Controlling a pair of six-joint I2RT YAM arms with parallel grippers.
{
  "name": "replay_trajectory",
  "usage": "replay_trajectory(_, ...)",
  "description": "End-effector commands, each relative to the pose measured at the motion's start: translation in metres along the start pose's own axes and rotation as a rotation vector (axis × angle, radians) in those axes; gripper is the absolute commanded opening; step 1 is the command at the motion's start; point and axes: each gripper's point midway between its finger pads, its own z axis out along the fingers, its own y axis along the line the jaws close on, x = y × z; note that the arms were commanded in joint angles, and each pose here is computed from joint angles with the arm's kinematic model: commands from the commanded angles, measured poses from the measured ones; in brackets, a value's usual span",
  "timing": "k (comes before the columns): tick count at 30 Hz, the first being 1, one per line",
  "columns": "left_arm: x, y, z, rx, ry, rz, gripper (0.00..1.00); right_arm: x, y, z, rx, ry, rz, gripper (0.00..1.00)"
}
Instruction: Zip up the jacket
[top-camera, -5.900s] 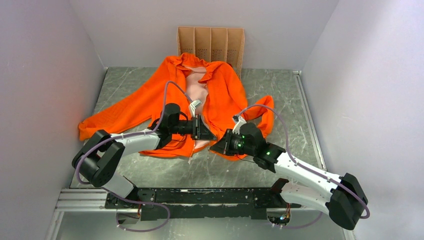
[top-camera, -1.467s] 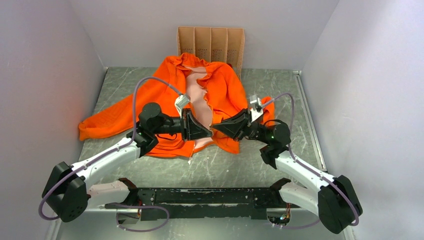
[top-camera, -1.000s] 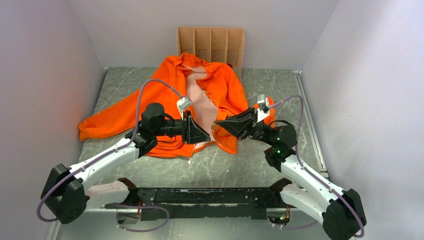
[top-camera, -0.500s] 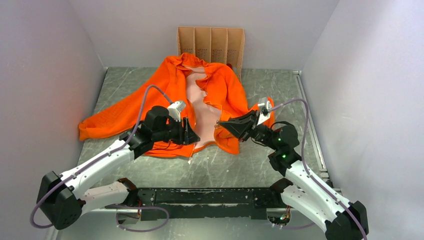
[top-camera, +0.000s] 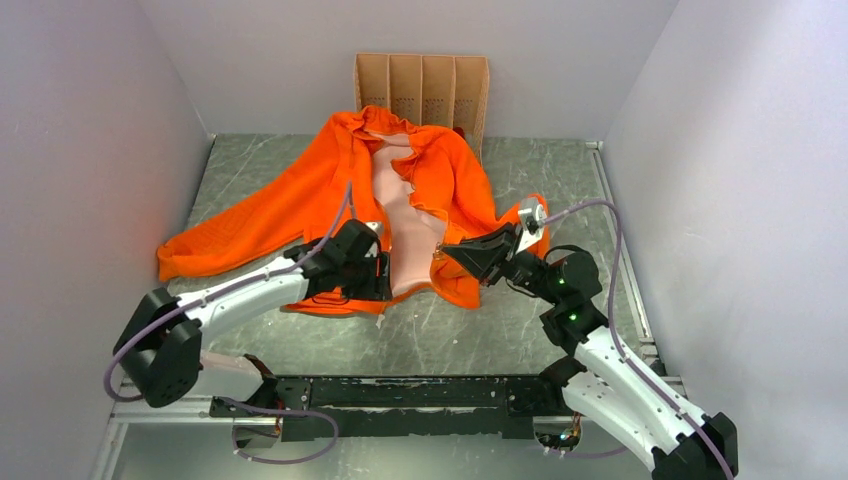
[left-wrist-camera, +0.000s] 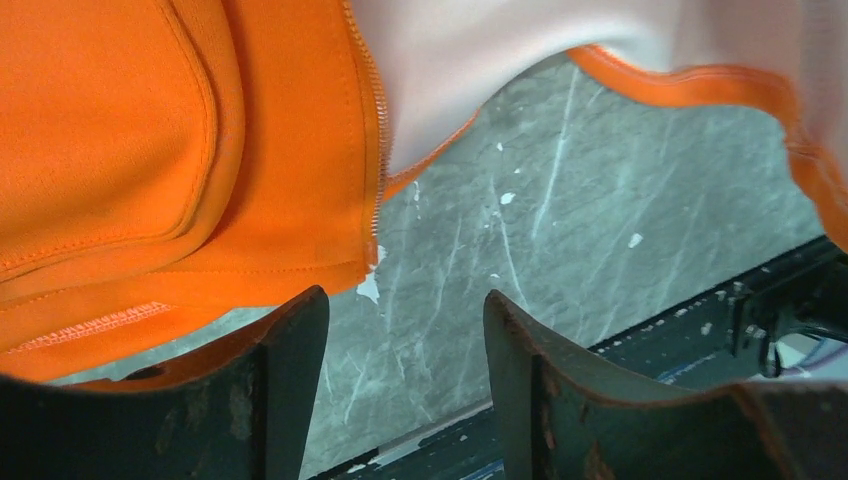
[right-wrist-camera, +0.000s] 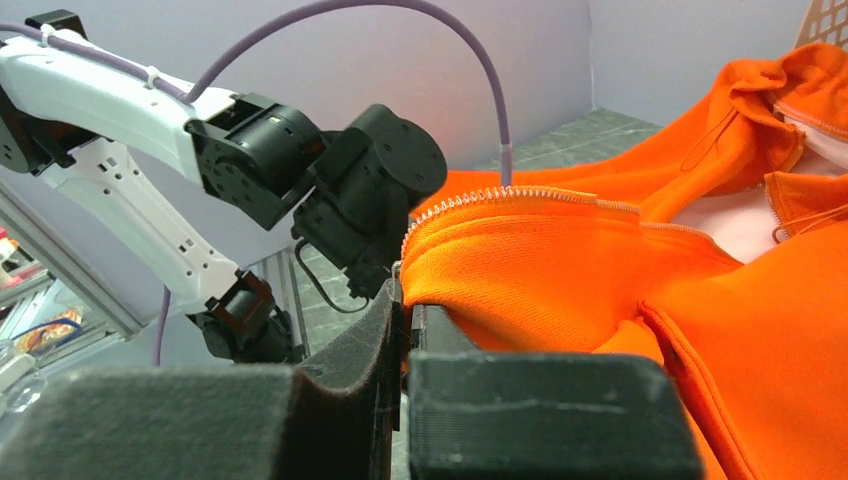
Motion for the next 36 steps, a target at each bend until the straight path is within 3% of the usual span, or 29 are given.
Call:
replay_trajectory(1, -0.003, 0.007, 0.005, -0.105, 0.010, 0.042, 0.64, -0.012, 0.004, -0.001, -0.001, -0.030, -0.032, 0.00)
replay_trajectory(8, 0.001, 0.028, 0.023, -0.249, 0.055, 0.078, 0.62, -0.012, 0.003, -0.002, 0.004, -0.029, -0.031, 0.00)
replay_trajectory(22, 0.024, 0.026, 0.045, -0.230, 0.176, 0.140, 0.57, -0.008, 0.000, -0.003, 0.015, -0.025, -0.031, 0.00)
replay_trajectory(31, 0.043, 0.038, 0.056, -0.316, 0.243, 0.181, 0.46, -0.005, -0.001, -0.004, 0.021, -0.023, -0.026, 0.00)
replay_trajectory(36, 0.054, 0.044, 0.058, -0.334, 0.274, 0.180, 0.33, -0.004, -0.002, -0.005, 0.026, -0.022, -0.026, 0.00)
